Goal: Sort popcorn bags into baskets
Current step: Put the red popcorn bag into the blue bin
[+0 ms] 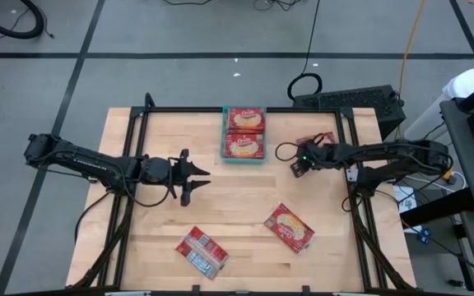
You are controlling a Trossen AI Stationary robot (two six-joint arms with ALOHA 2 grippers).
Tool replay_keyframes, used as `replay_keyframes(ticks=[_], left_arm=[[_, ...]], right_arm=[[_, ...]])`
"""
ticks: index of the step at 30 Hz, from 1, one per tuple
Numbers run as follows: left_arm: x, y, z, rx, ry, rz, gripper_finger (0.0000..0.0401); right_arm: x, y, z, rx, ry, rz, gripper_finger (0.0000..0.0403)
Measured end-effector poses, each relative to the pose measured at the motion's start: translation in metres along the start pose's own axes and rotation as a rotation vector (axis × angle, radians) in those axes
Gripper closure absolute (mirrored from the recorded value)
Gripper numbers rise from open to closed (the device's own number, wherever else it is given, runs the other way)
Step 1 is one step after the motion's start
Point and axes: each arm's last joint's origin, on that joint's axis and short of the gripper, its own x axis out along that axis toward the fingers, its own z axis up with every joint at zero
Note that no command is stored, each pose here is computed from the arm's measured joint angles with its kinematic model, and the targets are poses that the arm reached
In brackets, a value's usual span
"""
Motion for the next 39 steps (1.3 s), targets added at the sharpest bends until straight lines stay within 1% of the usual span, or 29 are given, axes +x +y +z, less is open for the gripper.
replay_keyframes(ticks=[2, 4, 7, 10, 12, 15, 17, 20, 24, 27, 29, 32, 39], left_arm=[[0.0, 0.0, 0.0, 0.001, 0.0, 0.001, 0.0272], [0.0, 0.0, 0.0, 0.002, -0.001, 0.008, 0.0272], [0.0, 0.001, 0.0, 0.002, -0.001, 0.01, 0.0272], [0.0, 0.0, 0.0, -0.001, -0.001, 0.01, 0.0272], [0.0, 0.001, 0.0, -0.003, -0.001, 0.011, 0.0272], [0.0, 0.001, 0.0, -0.003, -0.001, 0.012, 0.0272], [0.0, 0.001, 0.0, -0.003, 0.0, 0.014, 0.0272], [0.0, 0.001, 0.0, 0.0, 0.0, 0.017, 0.0272], [0.0, 0.001, 0.0, 0.018, 0.0, 0.017, 0.0272], [0.0, 0.001, 0.0, 0.025, 0.0, 0.018, 0.0272], [0.0, 0.001, 0.0, 0.026, 0.001, 0.017, 0.0272], [0.0, 0.001, 0.0, 0.029, 0.001, 0.018, 0.0272], [0.001, 0.006, 0.0, 0.033, -0.001, 0.041, 0.0272]], right_arm=[[0.0, 0.005, -0.001, -0.002, -0.007, 0.057, 0.0194], [-0.001, 0.01, -0.004, -0.027, -0.014, 0.08, 0.0194], [-0.005, 0.018, -0.008, -0.052, -0.049, 0.097, 0.0196], [-0.013, 0.026, -0.008, -0.083, -0.123, 0.088, 0.0197], [-0.016, 0.03, -0.011, -0.148, -0.18, 0.059, 0.0197], [-0.019, 0.035, -0.018, -0.291, -0.261, -0.016, 0.0197], [-0.02, 0.037, -0.024, -0.367, -0.297, -0.039, 0.0197], [-0.017, 0.036, -0.035, -0.438, -0.335, -0.057, 0.0197], [-0.006, 0.028, -0.045, -0.464, -0.419, -0.048, 0.0197], [0.0, 0.022, -0.049, -0.468, -0.484, -0.026, 0.0197], [0.002, 0.02, -0.051, -0.494, -0.511, -0.014, 0.0197], [0.005, 0.018, -0.054, -0.579, -0.512, -0.008, 0.0197], [0.015, 0.018, -0.058, -0.762, -0.479, -0.087, 0.0199]])
